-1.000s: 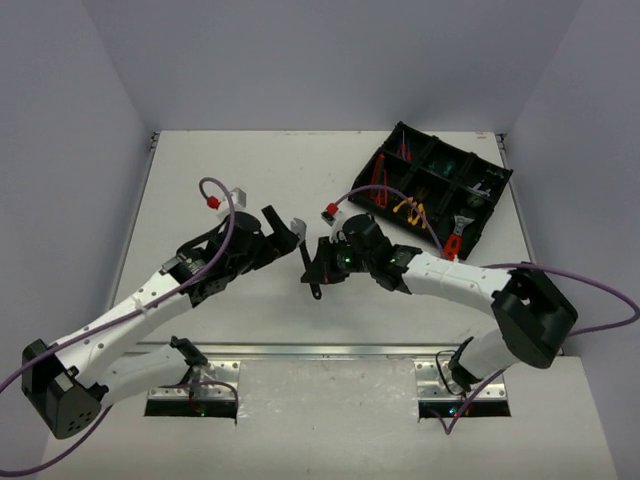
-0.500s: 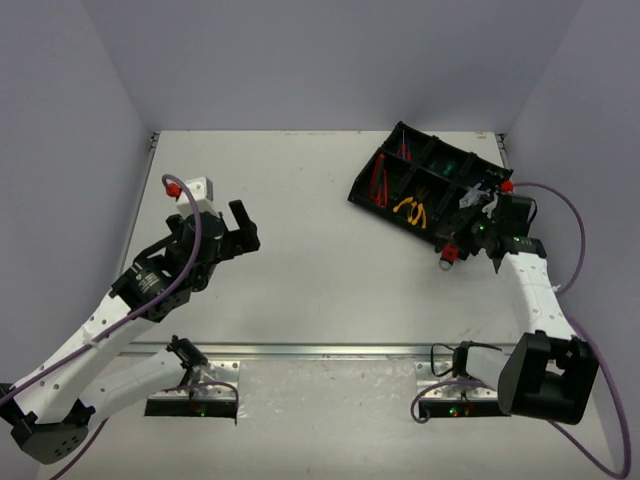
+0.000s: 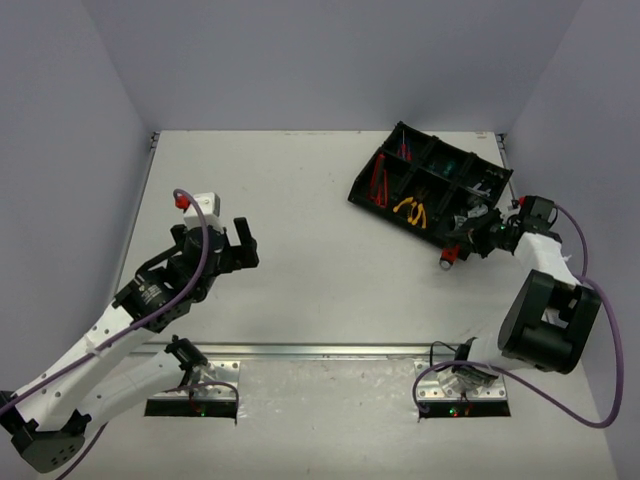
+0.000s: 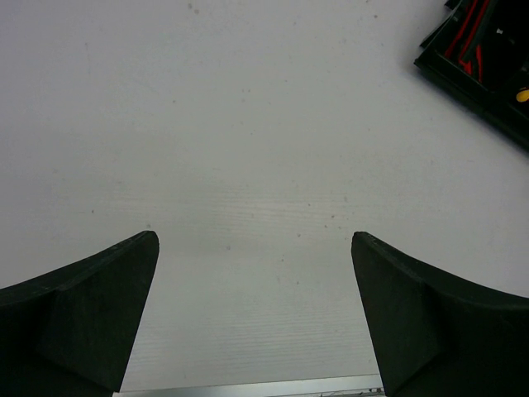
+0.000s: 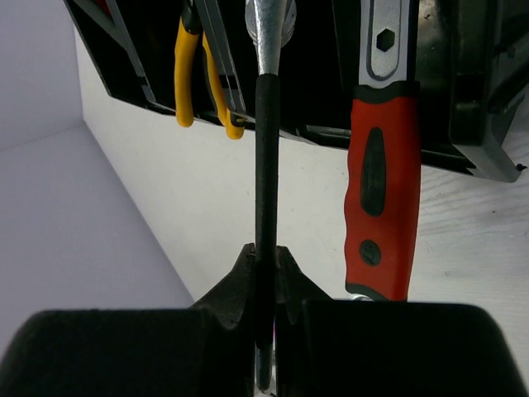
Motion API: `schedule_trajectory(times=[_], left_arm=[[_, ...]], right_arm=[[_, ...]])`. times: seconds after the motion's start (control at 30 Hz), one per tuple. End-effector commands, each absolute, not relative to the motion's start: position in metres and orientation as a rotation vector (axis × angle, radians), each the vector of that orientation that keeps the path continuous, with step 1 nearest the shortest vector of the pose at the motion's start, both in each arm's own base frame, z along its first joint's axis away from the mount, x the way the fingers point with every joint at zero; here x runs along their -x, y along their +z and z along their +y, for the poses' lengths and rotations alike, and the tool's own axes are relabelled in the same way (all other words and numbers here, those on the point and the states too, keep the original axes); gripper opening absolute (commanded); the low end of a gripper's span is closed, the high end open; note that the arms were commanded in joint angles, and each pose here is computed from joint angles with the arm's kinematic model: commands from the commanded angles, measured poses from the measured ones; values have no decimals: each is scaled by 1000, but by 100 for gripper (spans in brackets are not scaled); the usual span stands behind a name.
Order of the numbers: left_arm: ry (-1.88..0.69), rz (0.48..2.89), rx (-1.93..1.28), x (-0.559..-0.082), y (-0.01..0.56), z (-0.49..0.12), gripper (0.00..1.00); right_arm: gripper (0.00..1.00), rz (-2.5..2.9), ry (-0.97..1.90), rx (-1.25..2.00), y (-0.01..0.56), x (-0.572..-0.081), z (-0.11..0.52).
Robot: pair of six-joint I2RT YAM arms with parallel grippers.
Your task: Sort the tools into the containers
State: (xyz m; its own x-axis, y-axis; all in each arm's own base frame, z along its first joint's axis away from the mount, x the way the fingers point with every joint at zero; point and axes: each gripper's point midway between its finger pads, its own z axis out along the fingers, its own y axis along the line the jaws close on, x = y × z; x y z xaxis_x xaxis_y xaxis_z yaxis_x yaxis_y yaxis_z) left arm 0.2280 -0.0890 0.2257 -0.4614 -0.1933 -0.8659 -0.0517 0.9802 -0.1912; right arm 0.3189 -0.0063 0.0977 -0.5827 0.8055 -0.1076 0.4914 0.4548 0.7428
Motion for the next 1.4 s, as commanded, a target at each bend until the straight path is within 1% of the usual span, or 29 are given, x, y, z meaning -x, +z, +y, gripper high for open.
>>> schedule_trajectory(times=[0.0,0.1,0.2,0.3,0.37,0.53,0.63,0.7,0.73,0.8,0.87,1.0,1.17,1.2,1.23,1.27,1.37], left_arm=[[-216,1995,161,-232,238,-95,100],[-213,1997,162,-232,238,-95,100],[-213,1997,162,-232,238,-95,100],[-210,2002,159,-232,237,-96,100],[-207,2006,157,-232,236,-96,100],[-205,2010,154,-233,234,-97,100],[-206,2012,150,-233,234,-98,100],[-200,2018,148,-234,233,-98,100],[-200,2016,149,-234,233,-97,100],[-195,2020,149,-235,232,-98,100],[-189,2022,151,-235,232,-97,100],[-170,2018,167,-236,233,-93,100],[-134,1967,270,-236,243,-77,100],[-132,1957,285,-236,245,-74,100],[-131,1937,309,-236,250,-69,100],[-130,1923,326,-236,253,-66,100],[-120,1894,362,-237,259,-58,100]], right_arm=[[0,2152,1026,-983,131,-350,-14],[0,2154,1075,-988,127,-357,-14],[3,2160,1077,-996,123,-366,-20],[8,2160,1064,-1015,120,-371,-27],[13,2161,1060,-1031,117,-372,-30],[35,2166,1043,-1056,111,-374,-36],[57,2175,1050,-1062,113,-372,-36],[67,2176,1044,-1046,119,-369,-35],[70,2174,1038,-1040,121,-367,-34],[74,2164,1012,-1009,132,-363,-34],[84,2156,976,-978,145,-359,-34],[85,2136,954,-923,166,-354,-32],[87,2117,902,-795,197,-342,-22],[92,2124,865,-755,201,-339,-19],[97,2137,797,-644,213,-335,-8],[99,2150,720,-592,219,-330,-4],[99,2195,534,-432,233,-320,14]])
